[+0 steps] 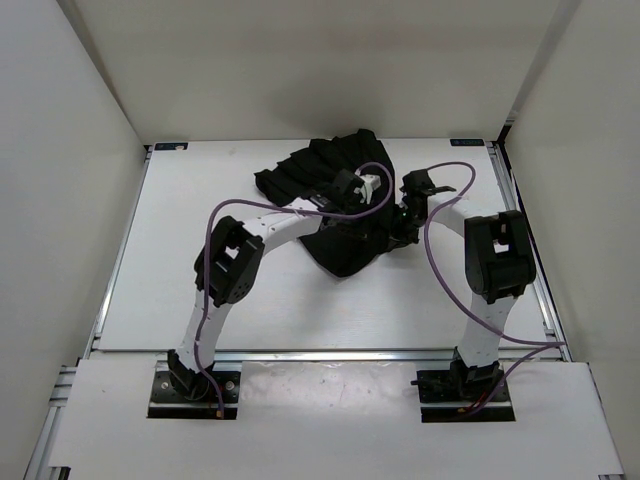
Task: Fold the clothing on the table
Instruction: Flatten the skirt out
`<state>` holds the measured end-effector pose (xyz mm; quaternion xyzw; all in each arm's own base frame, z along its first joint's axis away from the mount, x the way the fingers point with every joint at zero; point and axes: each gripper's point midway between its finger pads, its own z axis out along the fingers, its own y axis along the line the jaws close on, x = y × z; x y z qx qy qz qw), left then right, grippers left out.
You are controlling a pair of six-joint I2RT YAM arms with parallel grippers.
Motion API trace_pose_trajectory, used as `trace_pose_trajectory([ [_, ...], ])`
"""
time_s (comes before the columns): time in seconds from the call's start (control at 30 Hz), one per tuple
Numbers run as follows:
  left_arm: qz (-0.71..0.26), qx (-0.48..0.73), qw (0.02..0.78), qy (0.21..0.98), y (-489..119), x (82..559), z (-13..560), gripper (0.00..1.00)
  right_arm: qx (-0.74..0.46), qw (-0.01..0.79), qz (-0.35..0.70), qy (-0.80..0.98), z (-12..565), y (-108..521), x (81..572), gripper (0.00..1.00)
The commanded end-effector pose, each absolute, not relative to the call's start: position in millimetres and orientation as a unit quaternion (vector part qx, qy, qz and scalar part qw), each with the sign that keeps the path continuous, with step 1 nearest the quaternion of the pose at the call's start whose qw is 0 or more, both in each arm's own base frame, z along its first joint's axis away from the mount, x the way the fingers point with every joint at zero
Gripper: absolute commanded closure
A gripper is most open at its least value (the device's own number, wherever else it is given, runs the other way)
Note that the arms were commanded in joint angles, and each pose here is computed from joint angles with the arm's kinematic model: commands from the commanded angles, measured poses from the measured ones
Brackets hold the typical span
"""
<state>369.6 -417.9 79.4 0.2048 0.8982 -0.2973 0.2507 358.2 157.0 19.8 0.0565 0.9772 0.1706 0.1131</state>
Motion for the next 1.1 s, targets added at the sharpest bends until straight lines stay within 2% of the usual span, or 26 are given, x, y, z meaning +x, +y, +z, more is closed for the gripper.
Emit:
trace_pose_trajectory([
  [0.0, -0.278, 0.231, 0.279, 0.89, -426.8, 369.2, 95.7, 0.76, 0.065, 0.091, 0.146, 0.983, 7.2, 147.7, 345.8, 1.0],
  [0.13, -0.271, 0.23, 0.265, 0.896, -436.5, 361.9, 66.3, 0.79, 0.066, 0.078, 0.145, 0.984, 5.7, 146.1, 338.5, 1.0],
  [0.27, -0.2, 0.22, 0.275, 0.914, -428.5, 370.4, 30.4, 0.82, 0.06, 0.068, 0.142, 0.986, 7.4, 141.9, 327.5, 1.0],
  [0.37, -0.16, 0.204, 0.295, 0.92, -417.2, 394.9, 29.9, 0.82, 0.056, 0.059, 0.137, 0.987, 7.2, 138.6, 320.3, 1.0],
  [0.53, -0.13, 0.156, 0.345, 0.916, -382.7, 454.5, 62.7, 0.83, 0.053, 0.039, 0.117, 0.991, 0.4, 128.4, 306.5, 1.0],
  [0.63, -0.142, 0.146, 0.349, 0.914, -371.7, 464.0, 74.0, 0.83, 0.051, 0.039, 0.114, 0.991, 2.3, 125.6, 306.1, 1.0],
  [0.87, -0.158, 0.17, 0.325, 0.917, -378.2, 432.8, 65.3, 0.83, 0.064, 0.122, 0.183, 0.973, 50.7, 148.2, 355.3, 1.0],
  [1.07, -0.165, 0.18, 0.295, 0.924, -382.6, 401.8, 44.7, 0.85, 0.05, 0.138, 0.236, 0.961, 63.4, 185.0, 392.7, 1.0],
])
